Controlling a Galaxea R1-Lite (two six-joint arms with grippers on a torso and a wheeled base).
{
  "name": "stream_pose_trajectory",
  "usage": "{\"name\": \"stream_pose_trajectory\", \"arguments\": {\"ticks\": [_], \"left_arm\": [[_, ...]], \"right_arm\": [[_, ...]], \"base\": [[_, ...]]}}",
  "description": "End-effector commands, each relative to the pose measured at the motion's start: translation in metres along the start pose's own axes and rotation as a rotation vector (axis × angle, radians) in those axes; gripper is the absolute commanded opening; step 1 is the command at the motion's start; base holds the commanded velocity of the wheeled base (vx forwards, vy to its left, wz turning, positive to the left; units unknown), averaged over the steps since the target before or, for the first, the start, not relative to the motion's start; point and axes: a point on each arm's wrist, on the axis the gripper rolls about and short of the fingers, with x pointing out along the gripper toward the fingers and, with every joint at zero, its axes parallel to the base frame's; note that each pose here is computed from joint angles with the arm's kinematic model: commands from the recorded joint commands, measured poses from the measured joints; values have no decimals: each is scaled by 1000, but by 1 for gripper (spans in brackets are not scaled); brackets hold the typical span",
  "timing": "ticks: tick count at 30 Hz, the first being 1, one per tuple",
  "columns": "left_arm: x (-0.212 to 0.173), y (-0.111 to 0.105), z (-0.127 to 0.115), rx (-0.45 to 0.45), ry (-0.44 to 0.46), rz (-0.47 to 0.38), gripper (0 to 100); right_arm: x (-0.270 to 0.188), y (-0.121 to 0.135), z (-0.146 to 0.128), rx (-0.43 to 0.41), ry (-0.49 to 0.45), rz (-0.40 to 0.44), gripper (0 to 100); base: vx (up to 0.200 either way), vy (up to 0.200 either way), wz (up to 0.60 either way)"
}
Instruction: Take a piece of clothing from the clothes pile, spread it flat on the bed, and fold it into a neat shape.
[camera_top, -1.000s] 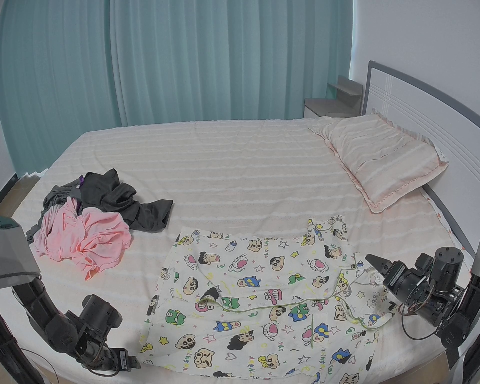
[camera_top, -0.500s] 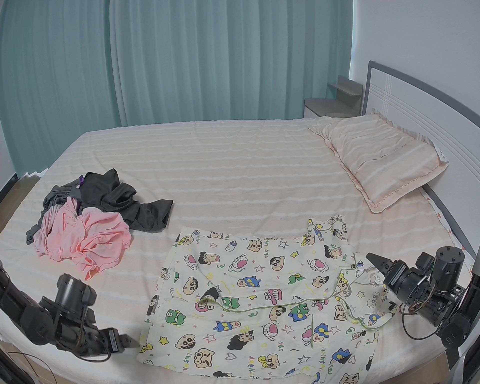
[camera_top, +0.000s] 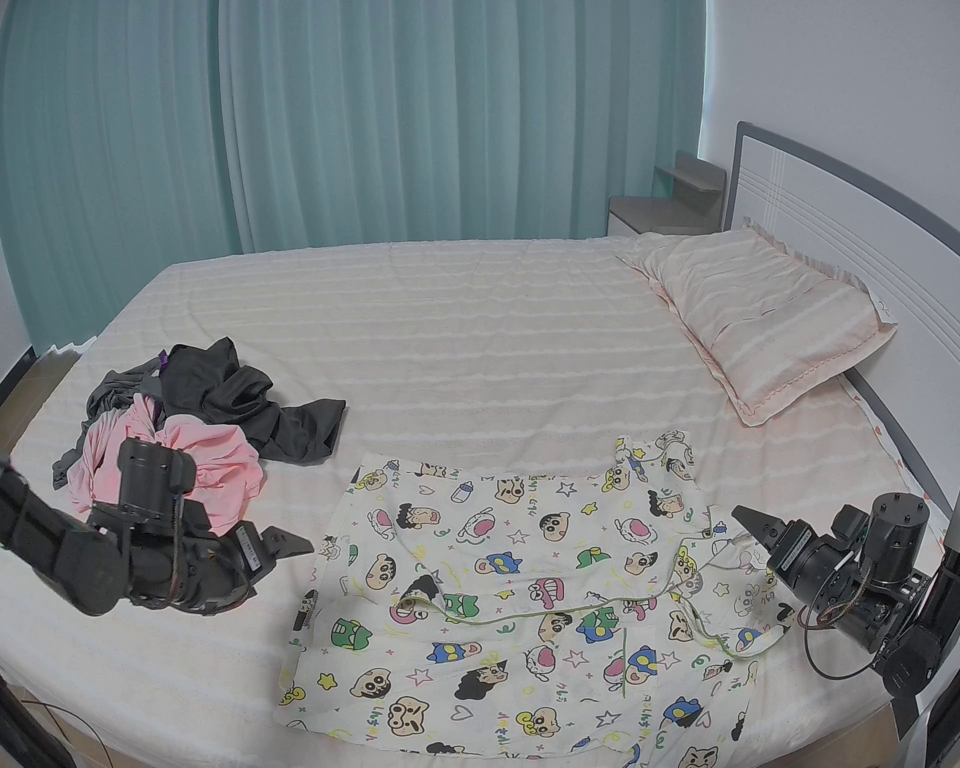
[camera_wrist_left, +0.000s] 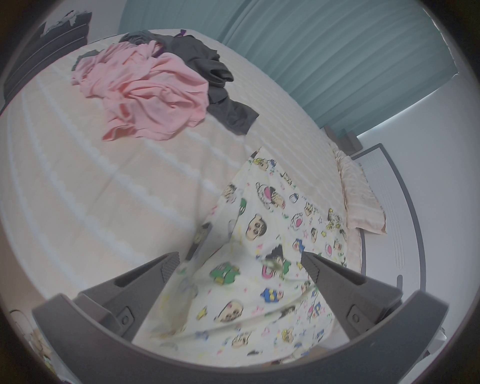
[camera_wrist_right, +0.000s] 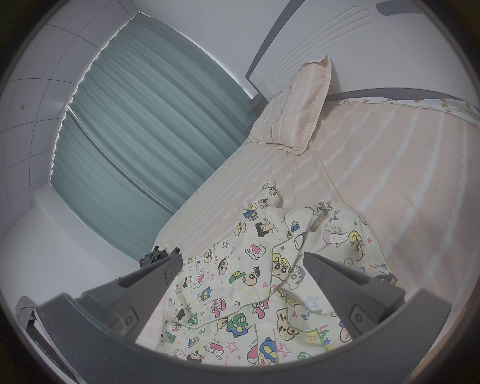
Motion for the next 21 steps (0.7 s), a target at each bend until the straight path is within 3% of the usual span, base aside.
{"name": "stream_pose_trajectory", "arguments": {"ticks": [1, 8, 21], "left_arm": [[82, -10, -1, 22, -4, 8, 100], [124, -18, 5, 43, -46, -28, 100], [142, -19, 4, 54, -13, -51, 100]], "right_arm": [[-3, -2, -2, -1, 11, -11, 100], [-3, -1, -3, -4, 17, -4, 100], [-3, 0, -4, -5, 21, -2, 100]], "base": [[0, 0, 0], [0, 0, 0], [0, 0, 0]]}}
